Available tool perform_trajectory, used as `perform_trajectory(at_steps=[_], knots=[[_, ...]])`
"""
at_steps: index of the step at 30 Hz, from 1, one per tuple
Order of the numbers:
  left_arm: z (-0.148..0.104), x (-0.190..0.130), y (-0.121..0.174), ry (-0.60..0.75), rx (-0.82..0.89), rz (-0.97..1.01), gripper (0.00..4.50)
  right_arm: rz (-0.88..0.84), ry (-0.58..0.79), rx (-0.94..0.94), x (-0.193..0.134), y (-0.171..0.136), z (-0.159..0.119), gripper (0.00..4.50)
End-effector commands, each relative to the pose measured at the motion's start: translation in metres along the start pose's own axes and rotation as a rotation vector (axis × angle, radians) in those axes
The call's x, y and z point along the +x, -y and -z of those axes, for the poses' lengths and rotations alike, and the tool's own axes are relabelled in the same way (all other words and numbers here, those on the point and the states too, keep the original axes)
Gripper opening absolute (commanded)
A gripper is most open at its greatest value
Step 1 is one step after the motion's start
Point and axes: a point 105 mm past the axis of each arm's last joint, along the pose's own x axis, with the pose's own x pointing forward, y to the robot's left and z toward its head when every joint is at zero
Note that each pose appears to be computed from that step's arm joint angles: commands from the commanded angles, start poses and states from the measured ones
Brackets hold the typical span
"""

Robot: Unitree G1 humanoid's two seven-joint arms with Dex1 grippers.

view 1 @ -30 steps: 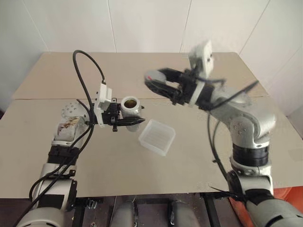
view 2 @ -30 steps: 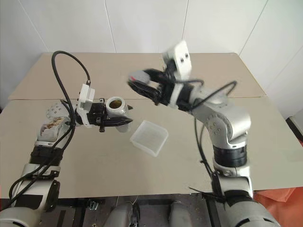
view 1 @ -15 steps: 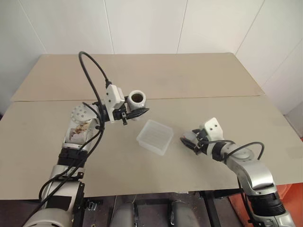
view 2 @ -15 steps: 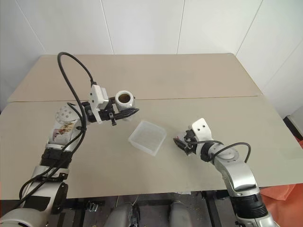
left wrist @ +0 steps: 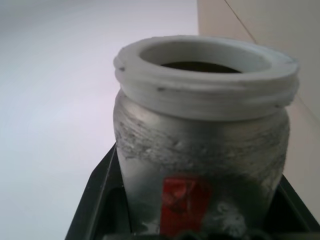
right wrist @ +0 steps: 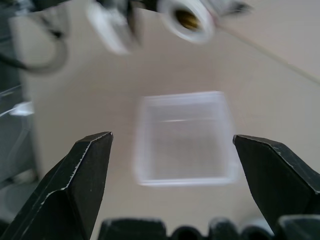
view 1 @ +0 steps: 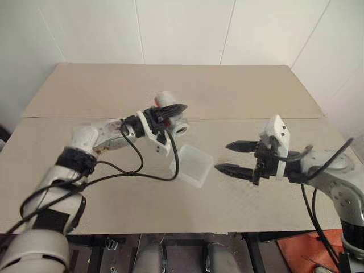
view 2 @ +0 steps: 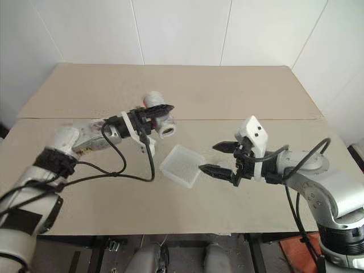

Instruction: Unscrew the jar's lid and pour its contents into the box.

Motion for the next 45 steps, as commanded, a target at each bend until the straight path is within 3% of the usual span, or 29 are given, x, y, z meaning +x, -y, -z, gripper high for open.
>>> perform_trajectory(at_steps=[1, 4, 11, 19, 25, 27, 32, 36, 41, 45], knots=[[-0.017, 0.011, 0.002, 0.159, 0.201, -0.071, 1.95, -0.029, 0.023, -0.054, 0.001, -0.004, -0.015, 4.48], [-0.018, 0.023, 0.004, 0.175, 0.294, -0.091, 1.95, -0.04, 0.053, -0.071, 0.001, -0.005, -0.023, 4.48], [-0.015, 0.033, 0.001, 0.135, 0.329, -0.11, 1.95, -0.041, 0.109, -0.11, -0.001, -0.012, -0.034, 4.48], [0.0, 0.023, -0.006, 0.014, 0.152, -0.136, 1.95, -0.037, 0.108, -0.111, 0.0, -0.014, -0.03, 4.48], [0.035, -0.016, 0.001, -0.433, -0.861, -0.279, 1.95, -0.021, 0.14, -0.123, 0.002, -0.011, -0.029, 4.48], [0.035, -0.029, 0.005, -0.493, -1.178, -0.339, 1.95, -0.015, 0.156, -0.122, 0.005, -0.01, -0.029, 4.48], [0.025, -0.058, 0.025, -0.585, -1.742, -0.412, 1.95, 0.001, 0.184, -0.103, 0.012, -0.004, -0.029, 4.48], [0.004, -0.076, 0.049, -0.649, -1.994, -0.397, 1.95, 0.02, 0.209, -0.084, 0.018, 0.001, -0.03, 4.48], [-0.02, -0.083, 0.069, -0.714, -2.044, -0.366, 1.95, 0.043, 0.222, -0.076, 0.022, 0.007, -0.029, 4.48], [-0.026, -0.084, 0.075, -0.721, -2.051, -0.371, 3.25, 0.041, 0.22, -0.082, 0.021, 0.007, -0.029, 4.5]])
